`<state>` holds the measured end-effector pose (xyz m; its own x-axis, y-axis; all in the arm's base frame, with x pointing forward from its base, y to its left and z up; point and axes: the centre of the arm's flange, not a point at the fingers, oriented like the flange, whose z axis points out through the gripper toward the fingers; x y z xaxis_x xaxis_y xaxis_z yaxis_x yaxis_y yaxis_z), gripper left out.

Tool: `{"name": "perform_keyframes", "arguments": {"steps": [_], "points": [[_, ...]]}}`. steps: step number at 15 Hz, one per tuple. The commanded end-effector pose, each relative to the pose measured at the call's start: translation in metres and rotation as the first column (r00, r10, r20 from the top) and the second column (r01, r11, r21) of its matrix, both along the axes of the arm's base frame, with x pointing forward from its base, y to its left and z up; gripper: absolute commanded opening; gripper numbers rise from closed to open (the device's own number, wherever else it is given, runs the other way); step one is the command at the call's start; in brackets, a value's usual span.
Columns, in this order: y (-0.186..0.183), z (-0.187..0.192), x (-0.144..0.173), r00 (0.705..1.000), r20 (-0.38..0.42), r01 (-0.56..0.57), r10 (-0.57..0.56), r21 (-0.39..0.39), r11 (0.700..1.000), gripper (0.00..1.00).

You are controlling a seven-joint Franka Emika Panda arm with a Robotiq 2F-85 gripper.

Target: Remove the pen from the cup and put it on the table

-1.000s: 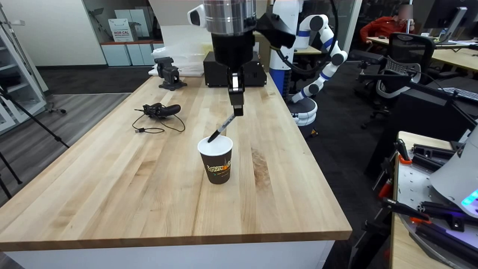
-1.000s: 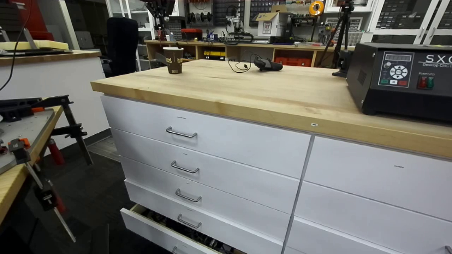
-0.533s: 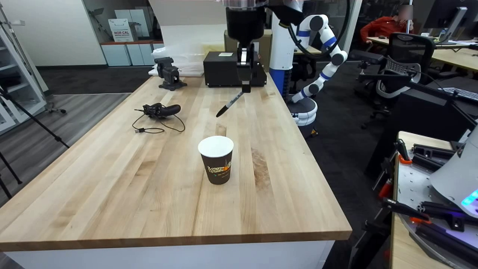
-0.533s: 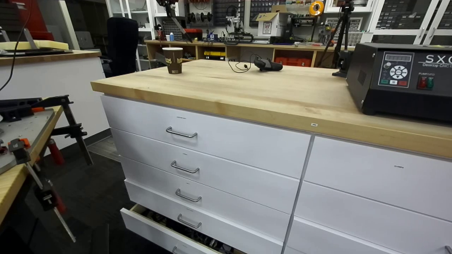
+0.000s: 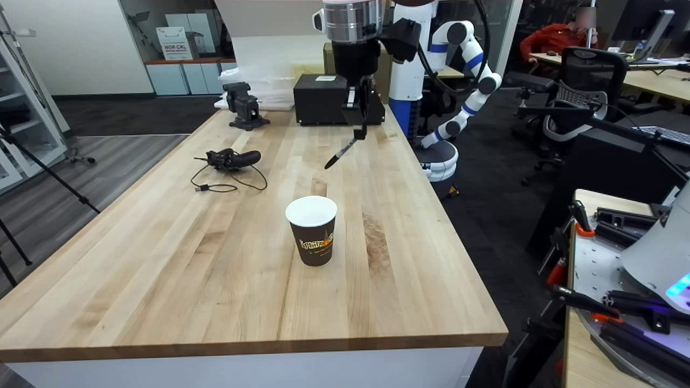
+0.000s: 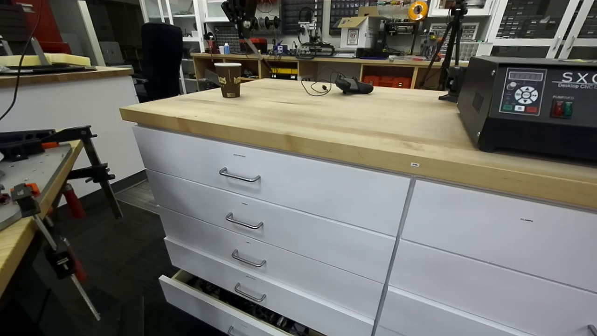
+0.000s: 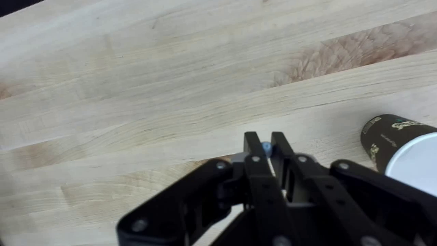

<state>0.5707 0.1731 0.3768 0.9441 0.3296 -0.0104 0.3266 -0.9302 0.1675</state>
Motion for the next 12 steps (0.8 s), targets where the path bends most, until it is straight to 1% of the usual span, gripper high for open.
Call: {"name": "perform_keyframes", "arguments": {"steps": [1, 4, 6, 7, 8, 9, 10, 12], "points": [[-0.023, -0.004, 0.043, 0.998, 0.017, 0.068, -0.068, -0.012, 0.998, 0.03], [-0.052, -0.007, 0.066, 0.992, 0.013, 0.126, -0.126, -0.013, 0.992, 0.03], [-0.070, -0.010, 0.076, 0.988, 0.010, 0.155, -0.155, -0.011, 0.988, 0.03], [-0.077, -0.011, 0.080, 0.986, 0.011, 0.167, -0.167, -0.011, 0.986, 0.07], [-0.082, -0.011, 0.083, 0.984, 0.012, 0.177, -0.177, -0.012, 0.984, 0.20], [-0.087, -0.012, 0.086, 0.983, 0.010, 0.186, -0.186, -0.012, 0.983, 0.38], [-0.090, -0.012, 0.089, 0.982, 0.013, 0.190, -0.190, -0.012, 0.982, 0.43], [-0.092, -0.012, 0.089, 0.980, 0.014, 0.197, -0.196, -0.011, 0.980, 0.56]]}}
